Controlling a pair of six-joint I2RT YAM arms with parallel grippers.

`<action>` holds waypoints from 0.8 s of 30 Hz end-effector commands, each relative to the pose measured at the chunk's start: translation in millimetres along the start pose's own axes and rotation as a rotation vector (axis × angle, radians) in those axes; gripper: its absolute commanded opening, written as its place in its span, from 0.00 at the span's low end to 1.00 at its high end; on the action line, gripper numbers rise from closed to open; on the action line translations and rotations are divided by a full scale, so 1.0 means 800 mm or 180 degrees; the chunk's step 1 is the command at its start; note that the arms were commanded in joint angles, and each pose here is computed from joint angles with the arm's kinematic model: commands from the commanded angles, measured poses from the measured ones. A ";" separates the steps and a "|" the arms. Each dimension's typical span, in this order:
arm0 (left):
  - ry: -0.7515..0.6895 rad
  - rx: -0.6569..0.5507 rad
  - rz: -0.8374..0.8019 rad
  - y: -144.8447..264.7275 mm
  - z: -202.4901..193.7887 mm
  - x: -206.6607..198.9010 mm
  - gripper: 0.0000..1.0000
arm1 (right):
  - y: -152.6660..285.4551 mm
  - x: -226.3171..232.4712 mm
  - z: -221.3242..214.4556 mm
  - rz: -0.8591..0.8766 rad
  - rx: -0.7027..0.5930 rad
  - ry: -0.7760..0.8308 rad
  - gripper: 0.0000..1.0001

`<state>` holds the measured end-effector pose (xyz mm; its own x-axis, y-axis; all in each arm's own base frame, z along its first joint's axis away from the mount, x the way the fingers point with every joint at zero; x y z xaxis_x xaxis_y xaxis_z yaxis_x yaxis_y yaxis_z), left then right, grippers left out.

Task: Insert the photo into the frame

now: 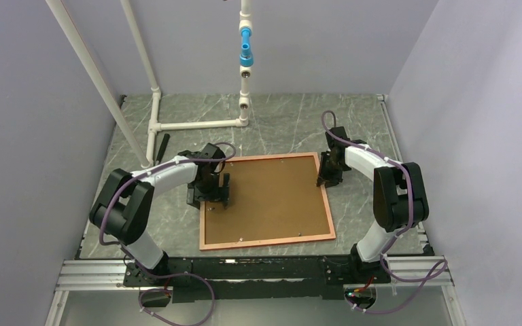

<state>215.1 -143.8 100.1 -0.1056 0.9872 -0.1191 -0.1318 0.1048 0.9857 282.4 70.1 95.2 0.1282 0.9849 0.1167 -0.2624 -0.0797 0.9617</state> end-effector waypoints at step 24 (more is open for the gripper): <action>0.0134 -0.0360 0.0333 0.009 -0.027 0.039 0.77 | -0.024 -0.032 -0.028 -0.0399 0.0281 0.0123 0.00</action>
<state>195.7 -124.0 102.5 -0.1237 0.9908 -0.0540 -0.2168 0.0261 0.9759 282.1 68.7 94.2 0.1089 0.9854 0.1308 -0.2650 -0.0980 0.9593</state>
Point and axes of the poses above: each gripper's point midway between its finger pads, its own y axis back along the fingers, its own x axis along the line the jaws close on, z = x × y, the point moved 8 cm from there along y, back along the fingers, and after that the axes turned 6 degrees about y, right-handed, at the moved point
